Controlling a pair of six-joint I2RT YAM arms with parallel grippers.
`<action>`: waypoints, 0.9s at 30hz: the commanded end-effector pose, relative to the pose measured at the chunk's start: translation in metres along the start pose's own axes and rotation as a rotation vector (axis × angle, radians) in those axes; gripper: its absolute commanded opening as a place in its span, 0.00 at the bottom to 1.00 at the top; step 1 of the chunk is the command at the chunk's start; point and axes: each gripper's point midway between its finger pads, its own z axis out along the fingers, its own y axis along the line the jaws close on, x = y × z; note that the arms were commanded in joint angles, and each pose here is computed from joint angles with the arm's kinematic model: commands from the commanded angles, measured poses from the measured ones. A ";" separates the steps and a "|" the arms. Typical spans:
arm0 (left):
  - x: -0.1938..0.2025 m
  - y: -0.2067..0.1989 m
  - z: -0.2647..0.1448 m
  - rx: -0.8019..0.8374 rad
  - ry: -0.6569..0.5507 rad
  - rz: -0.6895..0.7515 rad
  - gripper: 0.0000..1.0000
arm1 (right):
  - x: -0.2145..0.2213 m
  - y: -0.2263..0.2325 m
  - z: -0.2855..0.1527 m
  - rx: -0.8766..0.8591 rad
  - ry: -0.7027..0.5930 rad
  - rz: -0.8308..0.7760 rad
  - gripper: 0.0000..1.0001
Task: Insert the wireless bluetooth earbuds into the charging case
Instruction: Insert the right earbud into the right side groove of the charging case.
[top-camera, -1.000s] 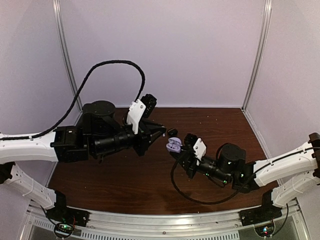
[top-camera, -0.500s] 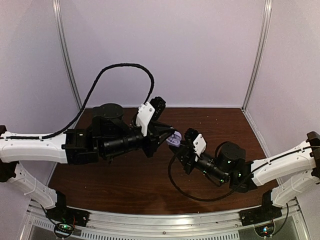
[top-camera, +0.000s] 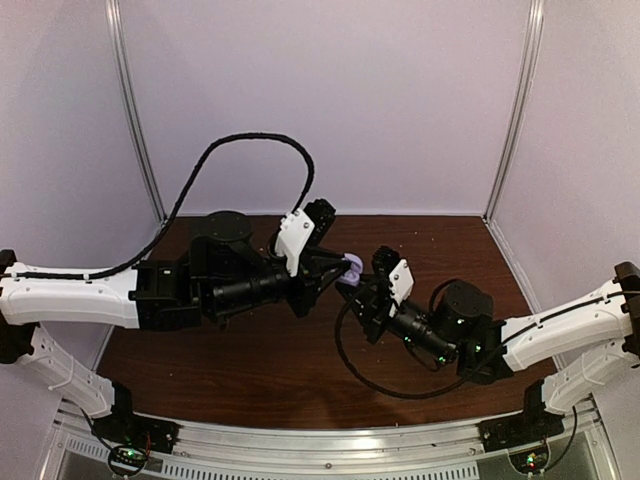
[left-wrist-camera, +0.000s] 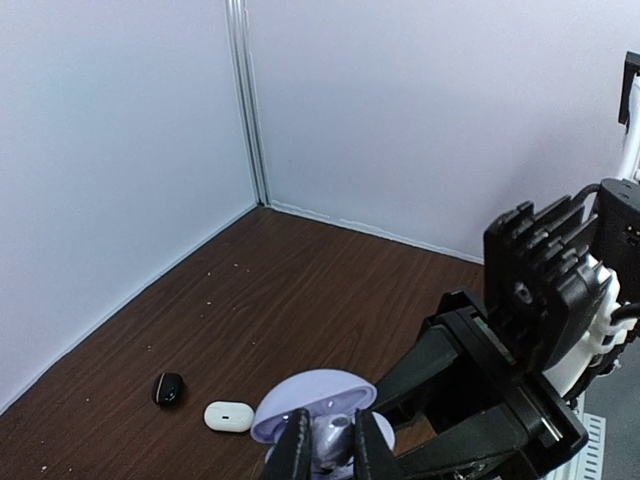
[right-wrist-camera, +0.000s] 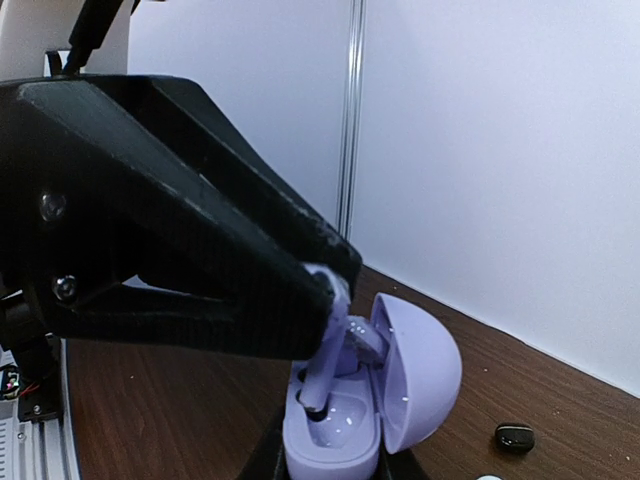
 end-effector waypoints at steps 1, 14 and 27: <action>0.003 0.002 0.004 -0.022 -0.007 0.020 0.08 | -0.020 -0.002 0.002 0.022 -0.049 0.037 0.00; 0.021 0.000 0.007 -0.021 0.048 0.049 0.08 | -0.021 -0.012 0.002 0.077 -0.035 0.058 0.00; 0.037 -0.007 0.013 -0.039 0.100 0.076 0.13 | -0.025 -0.017 0.002 0.105 -0.038 0.067 0.00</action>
